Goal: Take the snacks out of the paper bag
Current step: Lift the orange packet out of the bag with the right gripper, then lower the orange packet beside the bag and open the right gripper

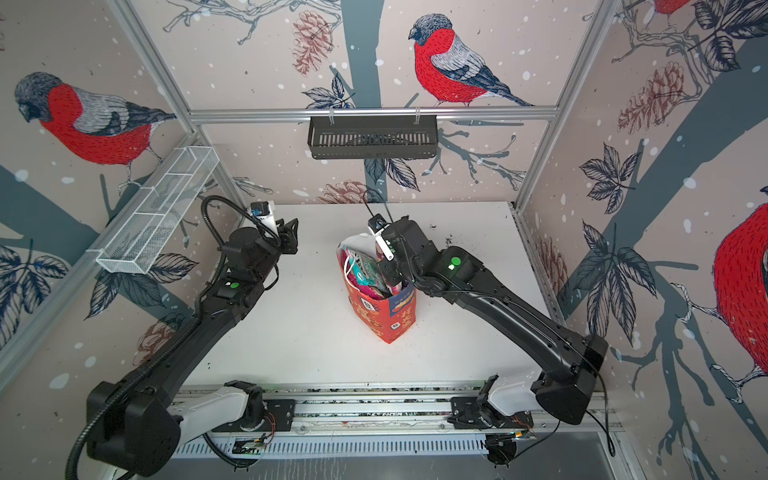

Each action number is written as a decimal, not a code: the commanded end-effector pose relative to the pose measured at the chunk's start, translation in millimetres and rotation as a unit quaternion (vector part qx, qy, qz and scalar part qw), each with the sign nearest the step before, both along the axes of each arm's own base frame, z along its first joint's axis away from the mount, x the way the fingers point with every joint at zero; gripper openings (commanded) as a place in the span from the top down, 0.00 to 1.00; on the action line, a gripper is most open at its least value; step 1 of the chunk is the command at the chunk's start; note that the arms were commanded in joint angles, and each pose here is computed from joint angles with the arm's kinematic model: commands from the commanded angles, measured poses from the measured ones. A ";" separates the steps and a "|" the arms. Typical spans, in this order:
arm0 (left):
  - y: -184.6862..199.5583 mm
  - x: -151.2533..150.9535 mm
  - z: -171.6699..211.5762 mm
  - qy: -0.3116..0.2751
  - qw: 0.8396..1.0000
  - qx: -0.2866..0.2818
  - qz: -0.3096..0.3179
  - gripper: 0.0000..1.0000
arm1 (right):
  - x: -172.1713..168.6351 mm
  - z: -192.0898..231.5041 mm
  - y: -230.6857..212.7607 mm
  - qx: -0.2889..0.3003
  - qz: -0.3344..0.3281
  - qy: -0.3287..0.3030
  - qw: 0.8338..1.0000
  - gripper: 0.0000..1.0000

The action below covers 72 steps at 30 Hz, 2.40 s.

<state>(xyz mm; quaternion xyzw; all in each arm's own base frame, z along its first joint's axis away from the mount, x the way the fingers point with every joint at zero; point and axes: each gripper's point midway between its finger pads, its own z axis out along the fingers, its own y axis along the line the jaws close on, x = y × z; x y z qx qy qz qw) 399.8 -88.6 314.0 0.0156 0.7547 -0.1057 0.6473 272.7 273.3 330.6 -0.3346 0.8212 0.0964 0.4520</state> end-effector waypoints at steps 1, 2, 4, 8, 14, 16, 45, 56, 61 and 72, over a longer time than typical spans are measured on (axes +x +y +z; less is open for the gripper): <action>-2.1 1.7 4.4 -0.004 1.000 -0.002 -0.004 0.57 | 5.0 58.7 6.4 0.100 0.018 -0.081 0.991 0.99; -2.2 2.0 4.9 -0.004 1.000 -0.002 -0.004 0.57 | 0.2 73.5 1.2 0.124 0.025 -0.100 0.987 0.99; -2.6 2.6 4.8 -0.004 1.000 -0.003 -0.005 0.57 | -7.2 98.9 -7.5 0.168 0.037 -0.133 0.976 1.00; -2.6 3.1 5.1 -0.006 1.000 -0.005 -0.004 0.58 | -25.1 144.5 -35.9 0.260 0.053 -0.191 0.945 1.00; -2.6 4.5 4.8 -0.006 1.000 -0.004 -0.004 0.57 | -39.6 193.8 -116.3 0.322 -0.055 -0.297 0.897 1.00; -2.9 4.7 4.1 -0.005 1.000 -0.003 -0.004 0.57 | -41.2 198.6 -143.2 0.318 -0.109 -0.321 0.885 1.00; -17.8 7.2 0.1 0.009 0.999 0.002 -0.045 0.56 | 147.5 -99.0 -161.9 0.307 -0.208 0.073 0.926 1.00; -29.2 10.9 -4.8 0.030 0.997 0.025 -0.061 0.57 | 142.2 -176.0 -189.4 0.301 -0.270 0.135 0.905 0.99; -35.9 12.6 8.6 0.037 0.996 0.039 -0.077 0.61 | 132.5 -214.1 -205.4 0.265 -0.309 0.167 0.898 0.97; -40.2 7.6 29.7 0.045 0.993 0.060 -0.094 0.64 | 118.1 -247.6 -236.0 0.189 -0.380 0.173 0.889 0.91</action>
